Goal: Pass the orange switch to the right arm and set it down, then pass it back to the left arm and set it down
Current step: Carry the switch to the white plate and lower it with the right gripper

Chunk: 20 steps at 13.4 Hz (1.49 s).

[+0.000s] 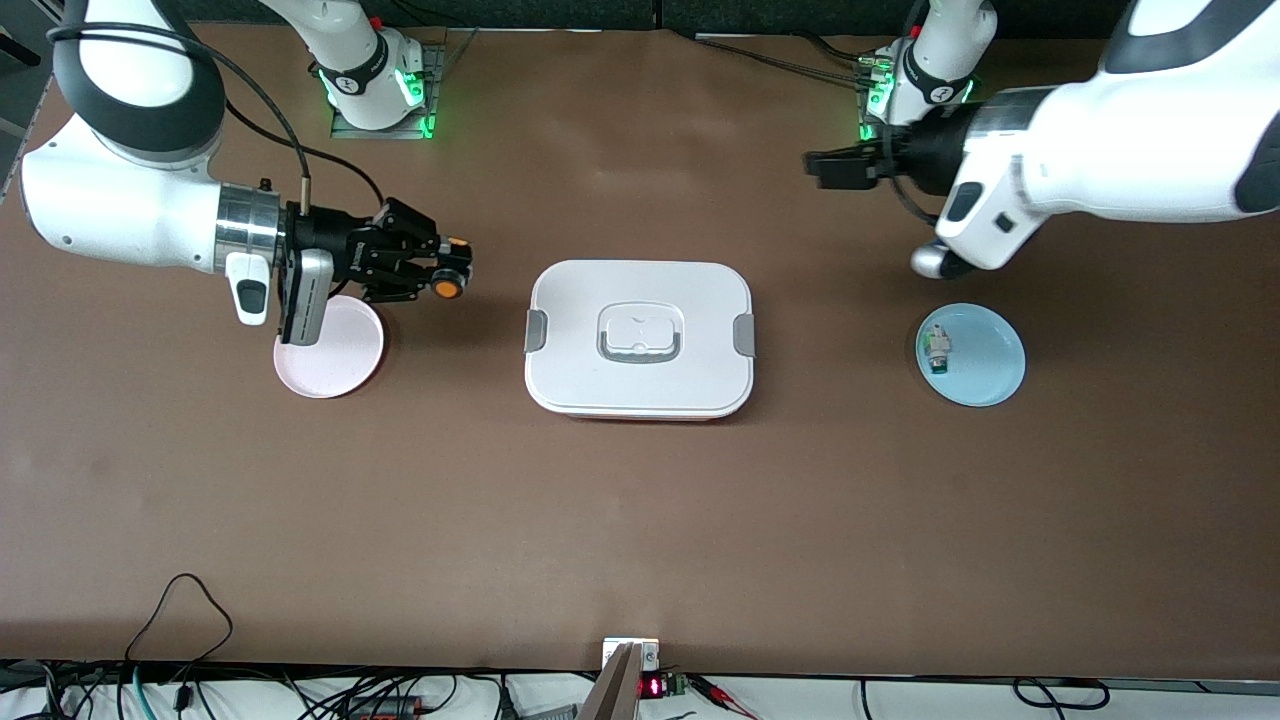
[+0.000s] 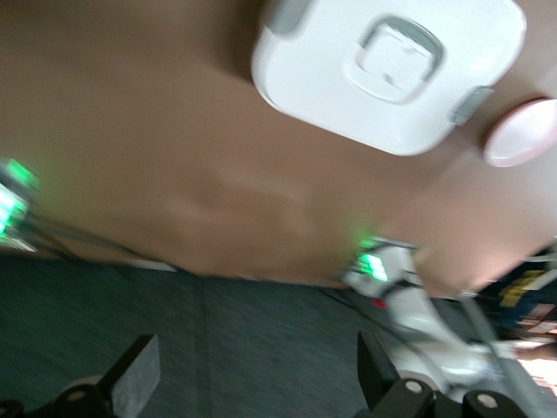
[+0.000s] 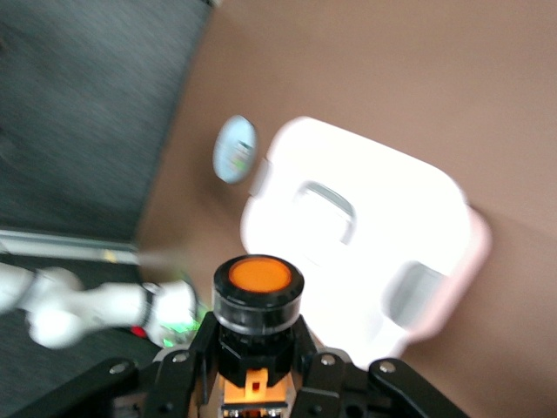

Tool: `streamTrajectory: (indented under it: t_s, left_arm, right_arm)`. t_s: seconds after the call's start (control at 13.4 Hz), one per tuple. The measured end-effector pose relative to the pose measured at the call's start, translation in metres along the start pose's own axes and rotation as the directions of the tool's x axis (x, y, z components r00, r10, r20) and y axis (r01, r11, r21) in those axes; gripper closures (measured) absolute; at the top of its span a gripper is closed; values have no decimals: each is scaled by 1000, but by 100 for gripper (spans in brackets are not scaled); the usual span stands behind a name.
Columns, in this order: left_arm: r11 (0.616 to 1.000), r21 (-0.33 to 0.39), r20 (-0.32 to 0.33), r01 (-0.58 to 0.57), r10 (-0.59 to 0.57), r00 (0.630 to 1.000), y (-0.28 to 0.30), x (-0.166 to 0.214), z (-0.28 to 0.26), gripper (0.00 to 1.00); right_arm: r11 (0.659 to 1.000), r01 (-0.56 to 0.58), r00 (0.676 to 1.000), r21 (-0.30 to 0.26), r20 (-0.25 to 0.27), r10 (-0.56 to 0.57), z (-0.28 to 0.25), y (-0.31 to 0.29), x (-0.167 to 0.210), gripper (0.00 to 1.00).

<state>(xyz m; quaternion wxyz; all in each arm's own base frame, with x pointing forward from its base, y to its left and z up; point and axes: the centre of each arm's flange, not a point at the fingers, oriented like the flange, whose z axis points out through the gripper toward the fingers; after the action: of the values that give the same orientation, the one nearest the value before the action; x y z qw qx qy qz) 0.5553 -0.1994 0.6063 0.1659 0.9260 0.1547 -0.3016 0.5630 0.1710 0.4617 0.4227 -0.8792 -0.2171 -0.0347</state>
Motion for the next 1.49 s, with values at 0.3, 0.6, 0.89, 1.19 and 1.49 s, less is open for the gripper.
streamTrajectory:
  t_s: [0.3,0.6,0.89,1.19,1.49]
  left_arm:
    - [964,171,-95,-206,224,970,-53,15,-26,0]
    - [872,358,-100,-333,391,915,-79,28,-36,0]
    - [843,479,-159,-243,356,921,-96,39,-48,0]
    - [828,489,-201,-273,411,889,-100,47,-59,0]
    - [844,471,-263,-257,413,872,-130,69,-72,0]
  right_arm:
    - [966,135,976,-219,198,-91,-2,29,-14,64]
    - [838,411,850,-358,483,-211,-9,60,-26,64]
    - [661,678,647,-321,689,-328,-29,109,-29,64]
    - [640,732,565,-233,732,-379,-36,157,-46,64]
    - [585,785,477,-204,802,-360,-23,207,-70,64]
